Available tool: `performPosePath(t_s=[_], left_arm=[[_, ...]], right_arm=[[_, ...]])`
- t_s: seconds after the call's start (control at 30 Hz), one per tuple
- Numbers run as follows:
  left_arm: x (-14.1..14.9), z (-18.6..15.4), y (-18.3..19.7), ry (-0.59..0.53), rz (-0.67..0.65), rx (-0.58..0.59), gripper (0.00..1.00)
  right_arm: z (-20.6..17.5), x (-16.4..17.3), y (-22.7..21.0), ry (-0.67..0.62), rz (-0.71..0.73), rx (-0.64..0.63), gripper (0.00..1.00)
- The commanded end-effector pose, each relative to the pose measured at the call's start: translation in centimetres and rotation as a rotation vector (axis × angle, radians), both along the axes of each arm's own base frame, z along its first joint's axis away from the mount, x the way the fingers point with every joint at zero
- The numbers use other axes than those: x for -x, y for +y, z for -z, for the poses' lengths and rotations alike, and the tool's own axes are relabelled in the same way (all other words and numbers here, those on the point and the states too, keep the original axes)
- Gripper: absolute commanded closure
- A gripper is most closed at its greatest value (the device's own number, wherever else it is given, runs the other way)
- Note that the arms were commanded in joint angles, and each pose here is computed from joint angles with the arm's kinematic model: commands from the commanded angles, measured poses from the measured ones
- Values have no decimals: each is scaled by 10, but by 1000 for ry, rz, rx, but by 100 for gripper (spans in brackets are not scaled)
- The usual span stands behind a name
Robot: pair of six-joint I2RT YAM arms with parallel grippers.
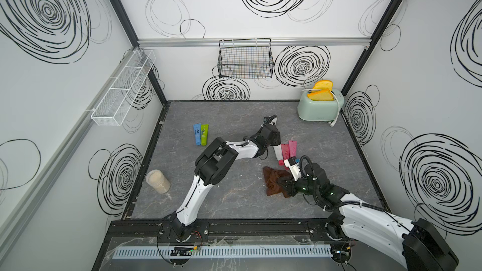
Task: Wipe the surface of the toothpaste tube
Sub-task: Place the toothpaste at the center of the board.
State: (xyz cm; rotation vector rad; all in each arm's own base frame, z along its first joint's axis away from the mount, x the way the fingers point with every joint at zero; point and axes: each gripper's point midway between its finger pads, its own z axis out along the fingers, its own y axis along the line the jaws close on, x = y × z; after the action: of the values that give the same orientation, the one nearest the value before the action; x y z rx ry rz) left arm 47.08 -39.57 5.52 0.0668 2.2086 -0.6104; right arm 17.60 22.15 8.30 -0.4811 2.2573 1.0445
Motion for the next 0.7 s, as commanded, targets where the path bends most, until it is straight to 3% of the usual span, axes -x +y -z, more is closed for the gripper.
performPosePath(t_s=[0.0, 0.4, 0.53, 0.67], left_arm=[[-15, -12, -7, -10, 30, 89, 27], [-19, -14, -12, 18, 84, 132, 25], [-15, -46, 12, -29, 62, 110, 23], [-3, -93, 69, -70, 32, -36, 16]], right_arm=[[0, 0, -2, -11, 6, -3, 100], [-2, 0, -3, -19, 8, -8, 100], [-3, 0, -3, -27, 11, -11, 100], [-3, 0, -3, -26, 7, -13, 100]])
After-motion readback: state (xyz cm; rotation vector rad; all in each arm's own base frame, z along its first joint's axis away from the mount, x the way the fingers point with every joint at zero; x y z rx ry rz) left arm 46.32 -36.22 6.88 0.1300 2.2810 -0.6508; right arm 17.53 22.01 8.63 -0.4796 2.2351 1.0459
